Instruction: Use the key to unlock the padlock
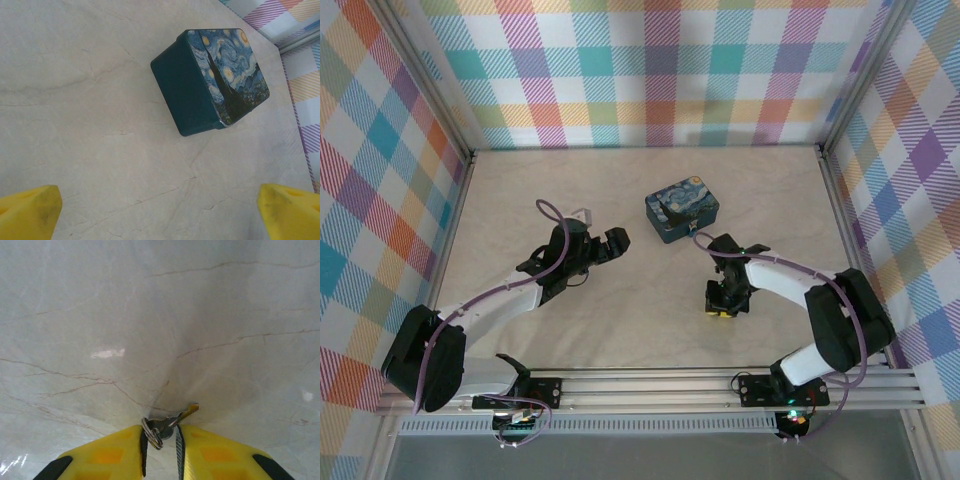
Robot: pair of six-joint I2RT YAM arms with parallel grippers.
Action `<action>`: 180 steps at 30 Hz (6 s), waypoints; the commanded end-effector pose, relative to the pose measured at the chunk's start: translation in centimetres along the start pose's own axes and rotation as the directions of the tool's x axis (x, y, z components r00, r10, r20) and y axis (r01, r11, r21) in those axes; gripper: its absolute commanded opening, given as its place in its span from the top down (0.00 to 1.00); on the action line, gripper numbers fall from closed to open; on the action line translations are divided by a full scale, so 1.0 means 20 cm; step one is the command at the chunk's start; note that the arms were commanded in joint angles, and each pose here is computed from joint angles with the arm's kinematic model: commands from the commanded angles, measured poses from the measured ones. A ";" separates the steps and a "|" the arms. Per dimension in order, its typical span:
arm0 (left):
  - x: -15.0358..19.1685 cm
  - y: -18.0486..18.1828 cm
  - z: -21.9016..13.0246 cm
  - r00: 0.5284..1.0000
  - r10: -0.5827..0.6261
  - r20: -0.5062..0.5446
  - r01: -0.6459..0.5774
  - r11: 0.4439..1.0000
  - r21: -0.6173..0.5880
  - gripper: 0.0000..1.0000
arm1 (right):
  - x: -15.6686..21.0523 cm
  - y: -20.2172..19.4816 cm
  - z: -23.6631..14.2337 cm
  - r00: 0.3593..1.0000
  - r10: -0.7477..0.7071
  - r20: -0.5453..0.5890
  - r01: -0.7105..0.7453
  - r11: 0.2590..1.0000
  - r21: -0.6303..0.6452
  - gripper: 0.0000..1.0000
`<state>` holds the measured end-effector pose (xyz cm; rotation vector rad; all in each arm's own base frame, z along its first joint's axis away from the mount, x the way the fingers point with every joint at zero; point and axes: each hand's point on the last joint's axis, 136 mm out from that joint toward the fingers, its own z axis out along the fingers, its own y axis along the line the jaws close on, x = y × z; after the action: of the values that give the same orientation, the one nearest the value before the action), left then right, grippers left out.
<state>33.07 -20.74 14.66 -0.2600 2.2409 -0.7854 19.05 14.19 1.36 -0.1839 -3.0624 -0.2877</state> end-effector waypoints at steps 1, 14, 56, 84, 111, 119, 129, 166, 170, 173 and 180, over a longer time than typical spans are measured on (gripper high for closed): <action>-0.02 -0.02 -0.03 1.000 0.000 0.019 0.000 1.000 0.009 0.00 | -0.02 0.02 0.00 1.000 0.003 0.006 -0.003 1.000 0.013 0.77; -0.02 -0.02 -0.03 1.000 0.006 0.020 -0.006 1.000 -0.004 0.00 | -0.02 -0.01 0.02 1.000 -0.021 -0.004 0.021 0.997 0.072 0.93; 0.03 -0.51 0.02 0.801 -0.452 -0.392 0.536 0.833 0.136 0.14 | -0.35 0.63 -0.99 0.050 -0.768 0.638 0.871 0.346 0.348 1.00; 0.14 -0.80 0.04 0.678 -0.497 -0.541 0.671 0.719 0.180 0.32 | -0.31 0.94 -0.96 -0.315 -0.771 0.553 0.871 -0.003 0.492 1.00; 0.16 -0.78 0.06 0.679 -0.498 -0.539 0.669 0.722 0.176 0.46 | -0.22 0.96 -0.88 -0.335 -0.775 0.536 0.885 -0.064 0.461 1.00; 0.16 -0.77 0.06 0.677 -0.502 -0.538 0.671 0.722 0.171 0.52 | -0.21 0.95 -0.89 -0.340 -0.771 0.538 0.881 -0.060 0.470 1.00; 0.17 -0.77 0.07 0.675 -0.503 -0.539 0.671 0.723 0.165 0.62 | -0.21 0.93 -0.90 -0.340 -0.768 0.542 0.876 -0.049 0.480 1.00; 0.18 -0.75 0.08 0.678 -0.504 -0.536 0.663 0.733 0.150 0.93 | -0.21 0.89 -0.95 -0.358 -0.771 0.526 0.845 -0.028 0.534 1.00; 0.18 -0.74 0.08 0.684 -0.500 -0.531 0.656 0.740 0.149 0.95 | -0.21 0.89 -0.97 -0.362 -0.768 0.529 0.839 -0.020 0.544 1.00; 0.18 -0.74 0.08 0.697 -0.491 -0.522 0.644 0.748 0.157 1.00 | -0.20 0.88 -0.98 -0.358 -0.766 0.533 0.836 -0.009 0.549 0.91; 0.04 -0.72 0.05 0.873 -0.345 -0.343 0.436 0.868 0.237 1.00 | -0.16 0.84 -1.04 -0.251 -0.743 0.620 0.866 0.114 0.487 0.72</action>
<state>31.62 -33.63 19.91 -0.6599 2.4058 -1.5838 25.92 26.37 23.29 2.8217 -2.9433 -0.4450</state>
